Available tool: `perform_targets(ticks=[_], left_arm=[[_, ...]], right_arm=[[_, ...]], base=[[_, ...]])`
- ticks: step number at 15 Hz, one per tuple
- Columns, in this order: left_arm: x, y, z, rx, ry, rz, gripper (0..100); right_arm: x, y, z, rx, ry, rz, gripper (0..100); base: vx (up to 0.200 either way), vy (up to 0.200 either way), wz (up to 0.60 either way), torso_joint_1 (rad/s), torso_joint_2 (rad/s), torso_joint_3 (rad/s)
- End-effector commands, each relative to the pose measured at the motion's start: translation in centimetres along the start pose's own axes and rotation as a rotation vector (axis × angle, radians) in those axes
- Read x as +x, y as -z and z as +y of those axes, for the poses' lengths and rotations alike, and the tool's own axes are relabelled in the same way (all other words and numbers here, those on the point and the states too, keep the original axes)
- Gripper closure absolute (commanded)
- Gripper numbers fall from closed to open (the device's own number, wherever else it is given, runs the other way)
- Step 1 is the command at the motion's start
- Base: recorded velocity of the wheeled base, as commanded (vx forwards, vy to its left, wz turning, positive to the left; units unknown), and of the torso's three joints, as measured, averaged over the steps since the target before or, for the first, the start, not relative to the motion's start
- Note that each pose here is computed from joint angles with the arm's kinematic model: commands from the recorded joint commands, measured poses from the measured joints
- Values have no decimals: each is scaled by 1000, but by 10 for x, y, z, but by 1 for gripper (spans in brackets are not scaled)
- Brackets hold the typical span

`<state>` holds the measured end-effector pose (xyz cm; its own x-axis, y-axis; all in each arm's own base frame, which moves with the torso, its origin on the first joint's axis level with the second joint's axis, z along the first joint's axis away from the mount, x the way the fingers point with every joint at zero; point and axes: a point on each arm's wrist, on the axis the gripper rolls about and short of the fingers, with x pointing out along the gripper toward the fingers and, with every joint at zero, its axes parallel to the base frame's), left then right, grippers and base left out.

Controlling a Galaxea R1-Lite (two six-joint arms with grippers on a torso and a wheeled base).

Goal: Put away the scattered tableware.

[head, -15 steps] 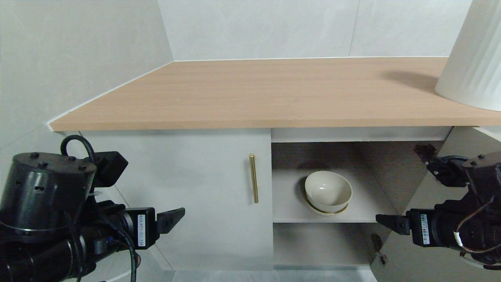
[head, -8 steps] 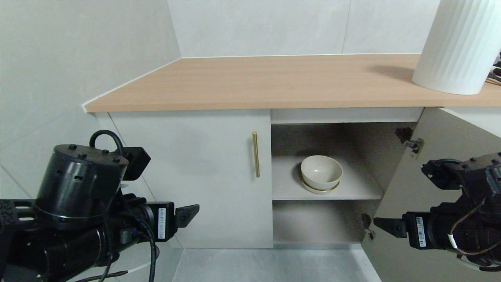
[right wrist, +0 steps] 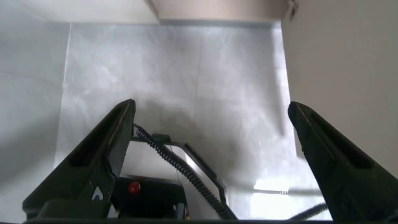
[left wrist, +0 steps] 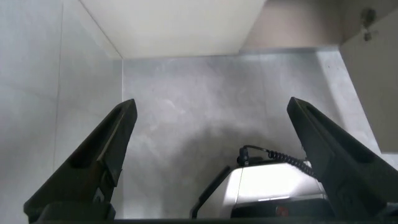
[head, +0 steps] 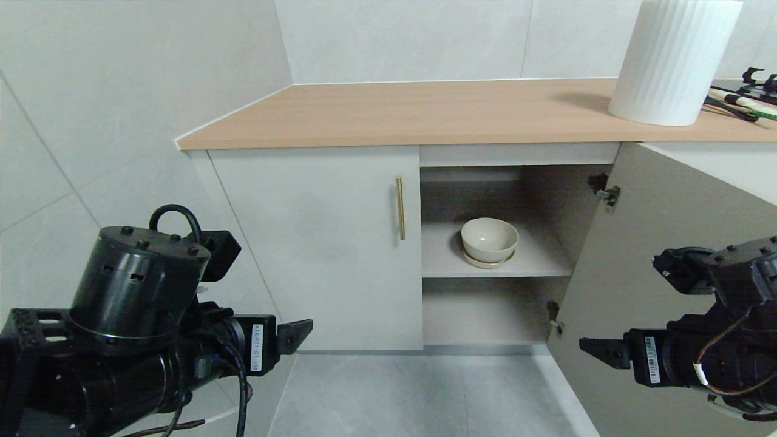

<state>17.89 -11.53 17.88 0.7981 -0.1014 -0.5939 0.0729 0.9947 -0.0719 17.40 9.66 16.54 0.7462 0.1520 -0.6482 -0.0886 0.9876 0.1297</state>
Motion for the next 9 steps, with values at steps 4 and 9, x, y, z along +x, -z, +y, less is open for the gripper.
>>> perform_targets(ticks=[4,9], left_arm=[[1,1,0,1,-2,5,0],[1,1,0,3,-7,4,0]], right_arm=[[0,1,4,-13,-12,5,0],[-1,2,3,-12,-13,3,0]], base=[[0,0,0,0,0,0],[0,0,0,0,0,0]])
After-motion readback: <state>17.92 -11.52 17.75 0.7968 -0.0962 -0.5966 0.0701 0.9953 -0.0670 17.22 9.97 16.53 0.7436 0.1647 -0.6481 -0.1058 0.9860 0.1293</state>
